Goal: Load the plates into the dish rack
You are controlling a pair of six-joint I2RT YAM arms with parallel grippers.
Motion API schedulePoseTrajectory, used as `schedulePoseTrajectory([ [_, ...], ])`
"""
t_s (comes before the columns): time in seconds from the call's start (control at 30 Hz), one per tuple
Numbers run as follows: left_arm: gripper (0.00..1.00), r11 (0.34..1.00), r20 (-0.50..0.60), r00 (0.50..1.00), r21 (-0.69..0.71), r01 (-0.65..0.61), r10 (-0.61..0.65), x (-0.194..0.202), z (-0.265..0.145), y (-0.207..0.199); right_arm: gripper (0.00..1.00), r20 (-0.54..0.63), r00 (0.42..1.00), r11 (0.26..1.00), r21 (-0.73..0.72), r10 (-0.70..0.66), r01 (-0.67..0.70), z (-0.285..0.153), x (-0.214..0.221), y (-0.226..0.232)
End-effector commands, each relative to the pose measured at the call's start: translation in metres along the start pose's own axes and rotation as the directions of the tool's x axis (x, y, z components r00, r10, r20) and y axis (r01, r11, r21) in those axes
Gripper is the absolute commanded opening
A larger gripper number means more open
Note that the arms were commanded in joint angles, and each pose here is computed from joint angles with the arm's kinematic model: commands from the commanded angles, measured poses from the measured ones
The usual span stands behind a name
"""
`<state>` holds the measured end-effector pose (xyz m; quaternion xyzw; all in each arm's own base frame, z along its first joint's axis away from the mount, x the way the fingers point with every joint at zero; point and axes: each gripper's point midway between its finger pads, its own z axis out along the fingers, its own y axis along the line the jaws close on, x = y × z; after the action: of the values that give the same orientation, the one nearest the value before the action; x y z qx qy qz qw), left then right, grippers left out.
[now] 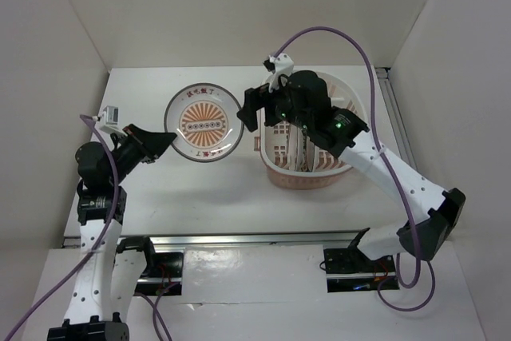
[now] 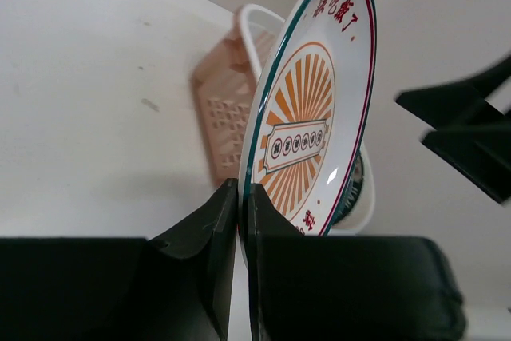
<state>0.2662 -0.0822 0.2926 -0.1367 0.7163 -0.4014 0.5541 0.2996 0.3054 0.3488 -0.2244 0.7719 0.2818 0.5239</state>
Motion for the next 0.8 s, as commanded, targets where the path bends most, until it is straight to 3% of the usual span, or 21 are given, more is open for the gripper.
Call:
schedulePoseTrajectory([
  [0.0, 0.0, 0.955, 0.036, 0.994, 0.278, -0.109, 0.103, -0.012, -0.01, -0.059, 0.99, 0.058, 0.998, 0.997, -0.075, -0.012, 0.016, 0.007, -0.019, 0.007],
  [0.2, 0.0, 0.927, -0.009, 0.997, 0.371, -0.062, 0.071, -0.005, -0.01, -0.069, 0.96, -0.019, 0.999, 0.99, -0.138, 0.031, -0.034, 0.025, 0.004, 0.002],
  [0.3, 0.0, 0.919, -0.009, 0.998, 0.392, -0.052, 0.061, -0.004, -0.009, -0.069, 0.59, -0.032, 0.998, 0.981, -0.187, 0.055, -0.06, 0.03, 0.011, 0.01],
  [0.33, 0.0, 0.917, -0.007, 0.998, 0.397, -0.048, 0.056, -0.005, -0.01, -0.071, 0.38, -0.043, 0.997, 0.98, -0.184, 0.069, -0.076, 0.03, 0.015, 0.01],
  [0.37, 0.0, 0.919, -0.012, 0.999, 0.392, -0.041, 0.05, -0.004, -0.008, -0.069, 0.08, -0.038, 0.996, 0.978, -0.186, 0.086, -0.092, 0.031, 0.012, 0.011],
  [0.4, 0.0, 0.923, -0.02, 0.999, 0.383, -0.039, 0.05, -0.003, -0.007, -0.066, 0.01, -0.038, 0.996, 0.978, -0.186, 0.086, -0.092, 0.031, 0.012, 0.011],
  [0.43, 0.0, 0.932, -0.026, 0.999, 0.361, -0.031, 0.043, -0.004, -0.004, -0.063, 0.0, -0.03, 0.995, 0.977, -0.189, 0.097, -0.101, 0.03, 0.008, 0.012],
  [0.47, 0.17, 0.945, -0.016, 0.999, 0.325, -0.044, 0.052, -0.006, 0.0, -0.055, 0.0, -0.036, 0.993, 0.981, -0.156, 0.109, -0.113, 0.029, 0.008, 0.007],
  [0.57, 0.81, 0.975, -0.009, 0.998, 0.213, -0.059, 0.062, -0.012, 0.005, -0.04, 0.0, 0.047, 0.993, 0.993, -0.06, 0.109, -0.106, 0.003, -0.025, -0.005],
  [0.63, 0.87, 0.985, -0.021, 0.998, 0.161, -0.056, 0.061, -0.009, 0.003, -0.032, 0.0, 0.114, 0.988, 0.994, -0.012, 0.107, -0.106, -0.018, -0.05, -0.01],
  [0.7, 1.0, 0.99, -0.002, 0.996, 0.112, -0.089, 0.09, -0.011, 0.002, -0.024, 0.0, 0.17, 0.98, 0.986, 0.111, 0.103, -0.123, -0.045, -0.067, -0.029],
  [0.77, 1.0, 0.994, -0.002, 0.995, 0.054, -0.096, 0.096, -0.011, 0.0, -0.016, 0.0, 0.248, 0.964, 0.968, 0.203, 0.095, -0.148, -0.079, -0.091, -0.042],
])
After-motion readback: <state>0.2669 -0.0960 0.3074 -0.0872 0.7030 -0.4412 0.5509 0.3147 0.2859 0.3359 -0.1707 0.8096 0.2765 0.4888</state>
